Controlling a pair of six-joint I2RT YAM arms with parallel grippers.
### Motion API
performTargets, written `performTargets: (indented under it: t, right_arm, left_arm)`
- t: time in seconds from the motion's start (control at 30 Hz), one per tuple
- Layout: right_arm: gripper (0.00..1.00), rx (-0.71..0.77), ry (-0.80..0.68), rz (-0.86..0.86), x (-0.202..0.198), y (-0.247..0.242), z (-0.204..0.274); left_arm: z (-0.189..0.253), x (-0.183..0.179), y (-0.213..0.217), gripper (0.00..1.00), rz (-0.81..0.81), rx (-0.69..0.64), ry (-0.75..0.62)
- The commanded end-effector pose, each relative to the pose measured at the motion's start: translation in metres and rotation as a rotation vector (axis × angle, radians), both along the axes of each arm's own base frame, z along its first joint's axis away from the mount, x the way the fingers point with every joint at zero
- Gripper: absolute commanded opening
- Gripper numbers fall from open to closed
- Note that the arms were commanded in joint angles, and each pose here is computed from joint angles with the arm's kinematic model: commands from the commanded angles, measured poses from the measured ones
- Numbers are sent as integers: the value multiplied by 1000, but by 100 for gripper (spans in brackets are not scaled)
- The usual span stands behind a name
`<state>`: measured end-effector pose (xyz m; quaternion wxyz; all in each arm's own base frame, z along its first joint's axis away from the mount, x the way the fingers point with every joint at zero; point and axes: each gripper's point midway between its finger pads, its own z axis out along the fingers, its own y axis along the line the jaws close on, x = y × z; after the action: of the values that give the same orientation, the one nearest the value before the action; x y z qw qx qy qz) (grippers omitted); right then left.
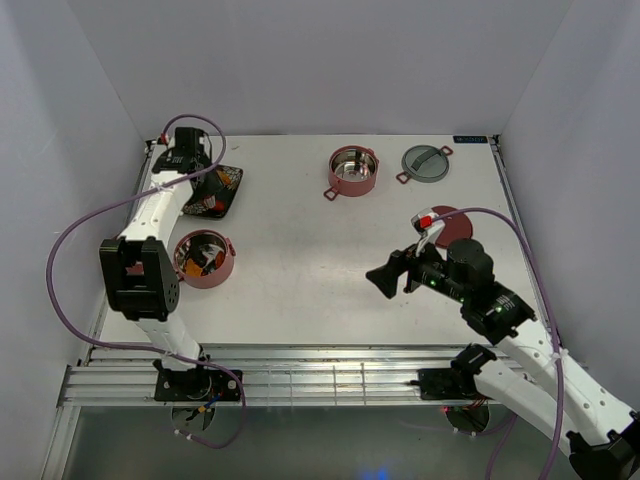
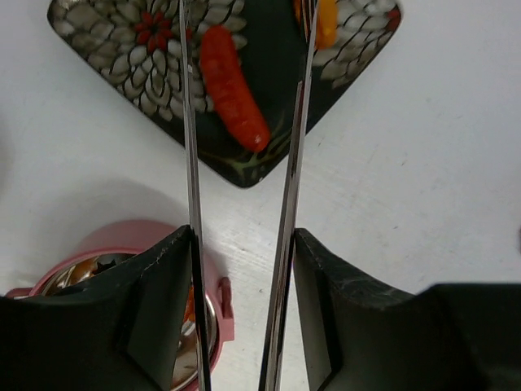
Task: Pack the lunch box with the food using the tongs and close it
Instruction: Pick up the fake food from the plate.
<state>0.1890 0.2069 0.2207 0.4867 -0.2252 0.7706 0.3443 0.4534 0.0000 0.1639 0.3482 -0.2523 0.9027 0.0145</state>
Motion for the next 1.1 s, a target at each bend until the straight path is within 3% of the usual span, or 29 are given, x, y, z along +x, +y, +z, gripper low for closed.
performTargets:
  t: [0.0,0.27,0.77,1.07]
  right_arm:
    - [90,20,-33,0,4,3,11]
    - [90,19,-38,-7,5,3,13]
    - [90,11,-45,-27,6,-2,15]
    - [90,13,-46,-24,6,-1,16]
  left_arm:
    - [20,-20,4,61,4,18,-40]
    - [9,-49,-4,62,-8,-36,-43]
    - [-30,-46,-16,56,-27,-94,39]
    - [-25,-37,-20,50,-38,-112,25]
